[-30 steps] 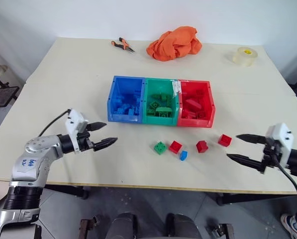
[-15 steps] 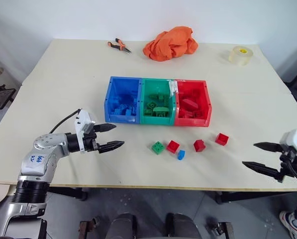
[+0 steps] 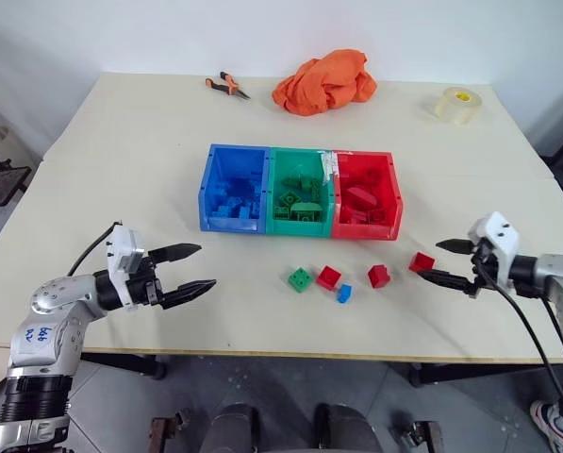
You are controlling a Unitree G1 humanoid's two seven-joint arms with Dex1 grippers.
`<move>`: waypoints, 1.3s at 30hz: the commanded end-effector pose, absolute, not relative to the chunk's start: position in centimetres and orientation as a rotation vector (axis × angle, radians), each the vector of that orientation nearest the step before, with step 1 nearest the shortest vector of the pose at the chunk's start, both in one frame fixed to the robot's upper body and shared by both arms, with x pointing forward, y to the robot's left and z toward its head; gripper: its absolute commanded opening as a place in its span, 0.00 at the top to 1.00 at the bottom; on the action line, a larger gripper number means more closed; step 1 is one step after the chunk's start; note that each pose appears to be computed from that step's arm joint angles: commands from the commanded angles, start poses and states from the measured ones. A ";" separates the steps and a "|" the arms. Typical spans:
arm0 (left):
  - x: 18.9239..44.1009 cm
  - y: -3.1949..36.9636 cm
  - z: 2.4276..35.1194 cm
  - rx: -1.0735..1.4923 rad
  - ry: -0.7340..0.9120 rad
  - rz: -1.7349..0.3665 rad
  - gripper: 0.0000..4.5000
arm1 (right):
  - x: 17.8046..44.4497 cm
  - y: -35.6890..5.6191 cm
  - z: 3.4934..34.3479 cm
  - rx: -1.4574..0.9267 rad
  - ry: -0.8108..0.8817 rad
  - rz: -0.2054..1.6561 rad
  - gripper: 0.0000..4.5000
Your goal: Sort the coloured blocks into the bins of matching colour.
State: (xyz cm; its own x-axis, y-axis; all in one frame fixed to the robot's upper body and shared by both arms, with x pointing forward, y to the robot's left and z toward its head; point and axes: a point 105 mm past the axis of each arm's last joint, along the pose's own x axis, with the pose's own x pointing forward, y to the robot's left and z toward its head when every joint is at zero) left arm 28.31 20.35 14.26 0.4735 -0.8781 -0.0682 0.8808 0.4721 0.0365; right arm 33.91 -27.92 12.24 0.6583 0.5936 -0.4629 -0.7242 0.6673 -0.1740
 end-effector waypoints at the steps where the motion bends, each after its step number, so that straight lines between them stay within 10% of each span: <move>1: 27.9 20.5 15.6 0.096 -0.014 -1.078 0.01 | 34.5 -27.9 11.9 -0.398 0.403 0.787 0.00; 6: 27.8 20.6 15.6 0.096 -0.017 -1.071 0.00 | 34.7 -27.5 11.0 -0.426 0.416 0.824 0.04; 16: 28.3 20.7 15.6 0.097 -0.029 -1.082 0.00 | 34.7 -27.5 12.8 -0.423 0.340 0.793 0.67; 25: 28.7 20.2 15.7 0.095 -0.053 -1.098 0.00 | 35.9 -23.3 20.9 -0.389 0.082 0.814 0.67; 33: 28.5 19.8 15.7 0.089 -0.072 -1.088 0.00 | 41.3 -19.4 21.1 -0.394 0.052 0.786 0.67; 39: 27.8 19.3 15.7 0.084 -0.088 -1.074 0.00 | 42.6 -18.5 20.7 -0.432 0.052 0.780 0.22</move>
State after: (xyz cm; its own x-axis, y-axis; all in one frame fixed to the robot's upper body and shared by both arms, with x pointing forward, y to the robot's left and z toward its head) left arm 28.21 19.55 14.65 0.4779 -0.8784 -0.0078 0.8760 0.4759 0.0780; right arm 42.48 -18.02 18.98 0.6968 0.6722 -0.2502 -0.7152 0.6248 -0.3132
